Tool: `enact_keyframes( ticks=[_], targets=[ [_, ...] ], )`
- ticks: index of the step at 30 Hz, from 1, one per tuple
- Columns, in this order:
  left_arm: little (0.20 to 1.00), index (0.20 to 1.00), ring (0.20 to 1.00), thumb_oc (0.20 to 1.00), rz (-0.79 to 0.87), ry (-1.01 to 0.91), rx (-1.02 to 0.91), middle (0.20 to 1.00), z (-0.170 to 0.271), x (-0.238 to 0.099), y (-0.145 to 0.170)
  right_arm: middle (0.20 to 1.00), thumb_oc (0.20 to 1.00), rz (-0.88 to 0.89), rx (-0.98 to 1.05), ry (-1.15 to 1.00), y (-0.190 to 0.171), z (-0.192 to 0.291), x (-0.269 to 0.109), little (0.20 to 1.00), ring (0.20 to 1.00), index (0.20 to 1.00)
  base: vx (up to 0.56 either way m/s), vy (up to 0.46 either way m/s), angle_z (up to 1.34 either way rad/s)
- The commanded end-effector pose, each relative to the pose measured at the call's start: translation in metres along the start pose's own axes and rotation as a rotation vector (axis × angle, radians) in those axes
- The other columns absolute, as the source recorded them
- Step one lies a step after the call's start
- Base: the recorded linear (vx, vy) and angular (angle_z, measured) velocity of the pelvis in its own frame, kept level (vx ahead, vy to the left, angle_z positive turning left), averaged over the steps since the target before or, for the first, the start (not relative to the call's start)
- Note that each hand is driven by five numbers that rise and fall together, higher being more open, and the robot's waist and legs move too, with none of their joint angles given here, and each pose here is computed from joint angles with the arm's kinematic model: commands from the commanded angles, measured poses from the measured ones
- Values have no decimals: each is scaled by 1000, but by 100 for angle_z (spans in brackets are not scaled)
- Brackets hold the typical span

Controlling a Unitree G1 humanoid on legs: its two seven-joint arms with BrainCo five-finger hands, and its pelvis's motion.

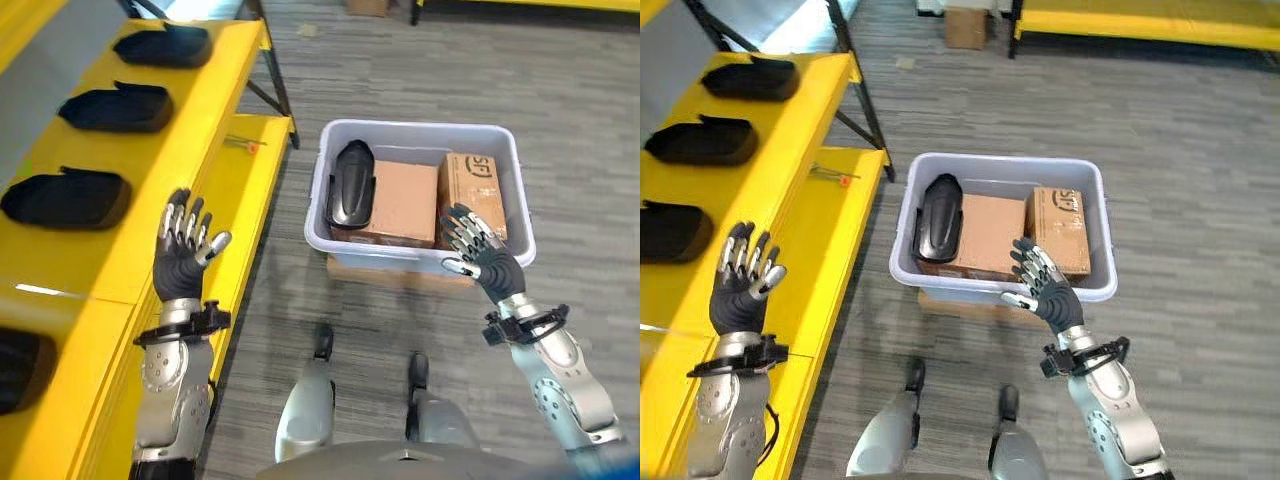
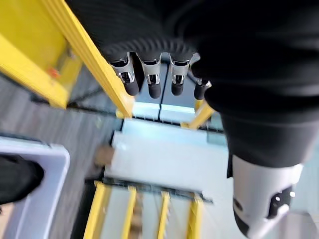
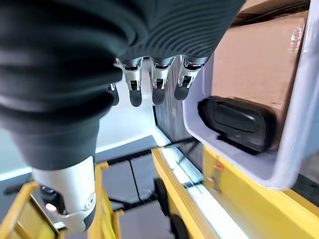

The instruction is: Move parts from the plastic box to the shelf.

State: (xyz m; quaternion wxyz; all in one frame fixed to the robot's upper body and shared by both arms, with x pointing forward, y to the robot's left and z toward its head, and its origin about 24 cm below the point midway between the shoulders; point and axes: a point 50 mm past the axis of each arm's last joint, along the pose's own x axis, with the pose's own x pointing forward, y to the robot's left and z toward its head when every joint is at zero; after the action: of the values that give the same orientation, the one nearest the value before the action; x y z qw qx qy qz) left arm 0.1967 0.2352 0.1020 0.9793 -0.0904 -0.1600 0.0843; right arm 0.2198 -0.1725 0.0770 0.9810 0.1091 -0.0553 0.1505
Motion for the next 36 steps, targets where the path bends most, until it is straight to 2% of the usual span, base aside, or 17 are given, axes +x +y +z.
enact_keyframes(
  ticks=[1,22,30,36],
  targets=[
    [1000,1000,1000,1000,-51,-92,0,1000,17,-2,-5,1000,1000,19,-40,-120,-4,25,2,1000,1000,1000,169,140,-44],
    [1000,1000,1000,1000,-109,-65,80,1000,18,9,-5,1000,1000,23,-36,-97,5,15,8,1000,1000,1000,113,177,-25],
    [1000,1000,1000,1000,-76,-31,99,1000,14,0,6,1000,1000,42,-64,-90,6,16,12,1000,1000,1000,131,-88,-61],
    [1000,1000,1000,1000,-72,9,26,1000,4,-6,2,1000,1000,-32,-85,-55,-12,13,-2,1000,1000,1000,135,-175,44]
  ],
)
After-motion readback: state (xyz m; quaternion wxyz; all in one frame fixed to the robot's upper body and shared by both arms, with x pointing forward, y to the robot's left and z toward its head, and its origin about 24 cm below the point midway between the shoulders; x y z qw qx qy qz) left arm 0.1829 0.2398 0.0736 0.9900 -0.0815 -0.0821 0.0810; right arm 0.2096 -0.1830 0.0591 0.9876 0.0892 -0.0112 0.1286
